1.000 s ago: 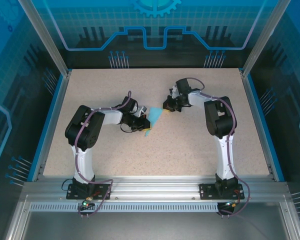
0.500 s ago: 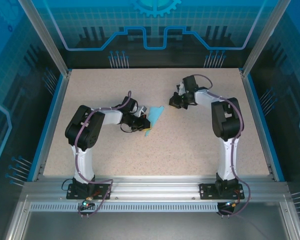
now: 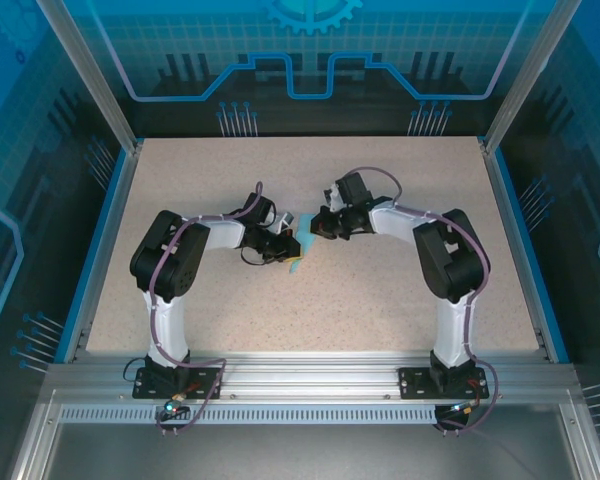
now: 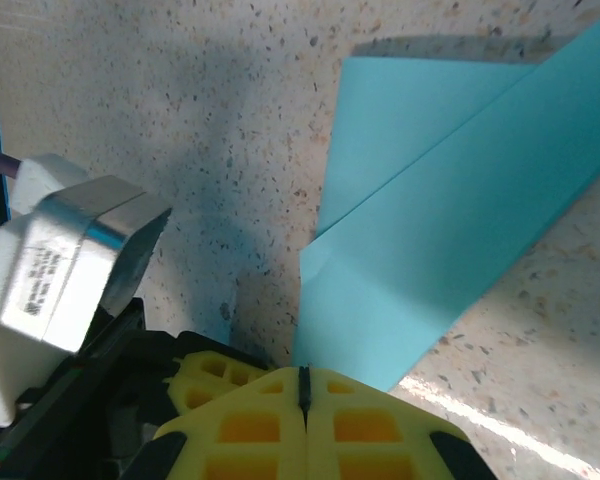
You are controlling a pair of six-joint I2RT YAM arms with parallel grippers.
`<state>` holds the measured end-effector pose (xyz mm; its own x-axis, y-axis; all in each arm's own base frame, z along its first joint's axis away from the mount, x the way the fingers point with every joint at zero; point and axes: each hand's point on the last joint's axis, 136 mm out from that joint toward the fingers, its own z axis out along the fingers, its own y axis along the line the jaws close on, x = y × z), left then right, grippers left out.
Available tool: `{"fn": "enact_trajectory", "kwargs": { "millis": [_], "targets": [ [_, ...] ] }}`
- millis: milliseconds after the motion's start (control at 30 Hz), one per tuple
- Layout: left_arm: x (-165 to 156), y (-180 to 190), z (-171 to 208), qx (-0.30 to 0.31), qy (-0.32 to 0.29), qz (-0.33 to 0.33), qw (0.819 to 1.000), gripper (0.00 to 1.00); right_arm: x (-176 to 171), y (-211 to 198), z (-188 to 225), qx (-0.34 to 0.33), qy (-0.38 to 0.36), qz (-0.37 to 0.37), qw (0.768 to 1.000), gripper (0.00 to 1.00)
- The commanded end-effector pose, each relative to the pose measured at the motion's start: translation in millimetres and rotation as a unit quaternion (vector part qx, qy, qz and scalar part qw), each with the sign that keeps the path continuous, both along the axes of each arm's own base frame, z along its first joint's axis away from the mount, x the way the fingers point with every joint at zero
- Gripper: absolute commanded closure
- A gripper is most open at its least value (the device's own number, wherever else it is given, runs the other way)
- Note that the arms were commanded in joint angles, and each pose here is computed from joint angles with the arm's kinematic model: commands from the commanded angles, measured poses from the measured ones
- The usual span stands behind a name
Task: Fold a paper plane with a square sheet of paper (fold left side to right side)
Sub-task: Fold the wing for the fifth time at the center of the table.
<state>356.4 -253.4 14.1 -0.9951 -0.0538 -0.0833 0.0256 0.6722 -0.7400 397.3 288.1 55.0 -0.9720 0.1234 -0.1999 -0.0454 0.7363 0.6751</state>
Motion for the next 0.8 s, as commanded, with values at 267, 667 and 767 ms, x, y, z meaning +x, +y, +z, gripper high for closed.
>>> {"fn": "enact_trajectory", "kwargs": {
  "millis": [267,667,767],
  "targets": [
    [-25.1,20.5,-37.6,0.056,0.065,0.009,0.996,1.00,3.8,24.9,-24.9,0.003,0.026,0.021,0.999,0.95],
    [-12.9,11.5,9.9,0.025,0.025,0.004,0.999,0.99,-14.4,10.5,-66.6,-0.056,0.085,0.018,0.995,0.95],
    [-10.9,10.2,28.3,0.017,0.010,0.004,1.000,0.96,-17.0,7.7,-73.4,-0.064,0.093,0.016,0.993,0.95]
  ]
}}
